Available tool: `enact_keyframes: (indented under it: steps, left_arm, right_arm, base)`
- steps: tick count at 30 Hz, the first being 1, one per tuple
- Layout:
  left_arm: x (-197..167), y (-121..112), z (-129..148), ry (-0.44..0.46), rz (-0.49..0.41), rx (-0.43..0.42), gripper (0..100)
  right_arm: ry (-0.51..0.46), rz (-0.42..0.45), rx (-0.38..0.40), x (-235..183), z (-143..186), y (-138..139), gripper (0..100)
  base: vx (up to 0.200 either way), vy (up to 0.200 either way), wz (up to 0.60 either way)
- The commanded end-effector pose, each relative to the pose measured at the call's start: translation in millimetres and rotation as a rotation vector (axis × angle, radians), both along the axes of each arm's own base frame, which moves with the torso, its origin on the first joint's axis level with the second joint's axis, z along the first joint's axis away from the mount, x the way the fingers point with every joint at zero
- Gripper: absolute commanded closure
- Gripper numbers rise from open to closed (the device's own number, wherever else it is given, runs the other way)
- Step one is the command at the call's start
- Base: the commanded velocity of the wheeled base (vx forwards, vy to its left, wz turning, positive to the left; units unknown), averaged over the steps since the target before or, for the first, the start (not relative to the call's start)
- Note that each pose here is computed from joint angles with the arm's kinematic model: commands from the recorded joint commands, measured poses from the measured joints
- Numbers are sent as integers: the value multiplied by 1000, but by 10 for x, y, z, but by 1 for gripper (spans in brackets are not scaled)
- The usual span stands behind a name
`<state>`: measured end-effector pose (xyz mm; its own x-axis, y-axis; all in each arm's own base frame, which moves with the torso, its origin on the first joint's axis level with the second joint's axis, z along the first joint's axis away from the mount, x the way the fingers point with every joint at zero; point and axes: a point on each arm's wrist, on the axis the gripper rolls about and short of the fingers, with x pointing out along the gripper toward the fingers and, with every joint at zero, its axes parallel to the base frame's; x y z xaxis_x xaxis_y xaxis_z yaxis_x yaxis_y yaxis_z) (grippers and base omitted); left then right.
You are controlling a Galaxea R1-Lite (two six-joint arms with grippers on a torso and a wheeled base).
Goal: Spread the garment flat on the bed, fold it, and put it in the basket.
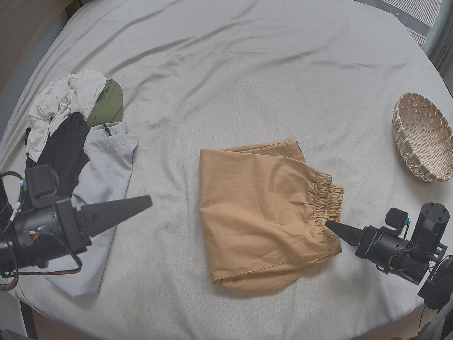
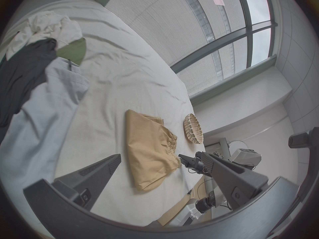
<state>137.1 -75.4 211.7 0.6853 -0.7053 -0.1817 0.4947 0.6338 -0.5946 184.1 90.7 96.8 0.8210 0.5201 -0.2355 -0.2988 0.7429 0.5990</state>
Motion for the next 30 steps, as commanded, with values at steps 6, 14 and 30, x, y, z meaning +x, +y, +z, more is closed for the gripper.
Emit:
enact_keyframes:
  steps: [6,14,30]
  left_arm:
    - [-241,179,-3,-50,43,-28,0]
    - [-229,225,-42,-45,83,-26,0]
    - [-311,318,-188,-21,124,-15,0]
  right_arm:
    - [56,35,5,-7,-94,90,0]
    - [74,62,36,34,-109,205,0]
    - [22,128,68,176,-228,477,0]
  base:
    - [0,0,0]
    - [0,0,0]
    - [0,0,0]
